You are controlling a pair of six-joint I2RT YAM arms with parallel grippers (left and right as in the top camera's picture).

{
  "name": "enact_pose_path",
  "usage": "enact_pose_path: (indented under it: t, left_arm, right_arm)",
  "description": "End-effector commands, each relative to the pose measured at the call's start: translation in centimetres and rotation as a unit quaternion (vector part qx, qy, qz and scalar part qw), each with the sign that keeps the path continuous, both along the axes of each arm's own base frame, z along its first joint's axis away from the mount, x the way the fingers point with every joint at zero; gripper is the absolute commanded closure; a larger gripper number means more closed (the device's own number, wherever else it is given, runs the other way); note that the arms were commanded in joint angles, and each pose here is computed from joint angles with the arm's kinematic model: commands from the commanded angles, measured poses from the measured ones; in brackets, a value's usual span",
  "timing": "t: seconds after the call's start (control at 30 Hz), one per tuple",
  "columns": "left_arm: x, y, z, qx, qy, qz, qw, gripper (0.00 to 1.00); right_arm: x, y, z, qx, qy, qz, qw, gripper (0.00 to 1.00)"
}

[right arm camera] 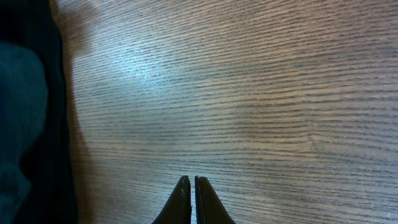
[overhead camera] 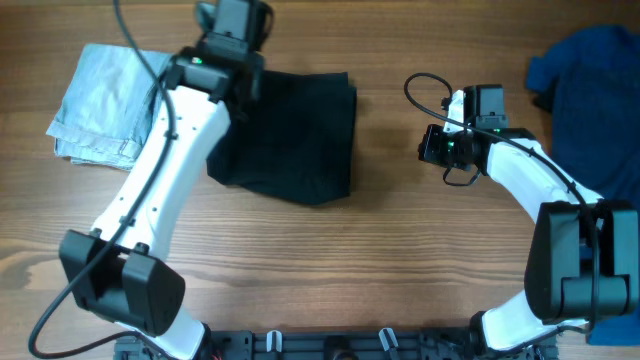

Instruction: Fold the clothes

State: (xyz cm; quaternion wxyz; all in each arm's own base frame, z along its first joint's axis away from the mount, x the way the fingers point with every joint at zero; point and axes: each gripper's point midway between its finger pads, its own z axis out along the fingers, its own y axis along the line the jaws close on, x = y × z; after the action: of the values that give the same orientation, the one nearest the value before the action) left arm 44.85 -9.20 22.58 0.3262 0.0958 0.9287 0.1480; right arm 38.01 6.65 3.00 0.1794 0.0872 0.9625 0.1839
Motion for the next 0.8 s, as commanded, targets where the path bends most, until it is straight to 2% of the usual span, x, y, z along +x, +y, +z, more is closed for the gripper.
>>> enact_pose_path:
  t: [0.0, 0.2, 0.6, 0.77]
  left_arm:
    - [-1.3, -5.4, 1.5, -0.054, -0.006, -0.071, 0.996, 0.96]
    - [-3.2, -10.7, -1.9, -0.087, 0.056, -0.135, 0.986, 0.96]
    - [-4.3, -16.1, -11.9, -0.119, 0.166, -0.130, 0.970, 0.96]
    - [-5.3, -17.5, -13.9, -0.151, 0.197, -0.110, 0.962, 0.96]
  right_arm:
    - [-0.2, 0.4, -0.4, 0.008, 0.008, 0.002, 1.000, 0.96]
    - [-0.5, 0.5, -0.4, 0.012, 0.014, 0.003, 1.000, 0.96]
    - [-0.5, 0.5, -0.5, 0.011, 0.014, 0.003, 1.000, 0.96]
    - [-0.5, 0.5, -0.5, 0.011, 0.014, 0.003, 1.000, 0.96]
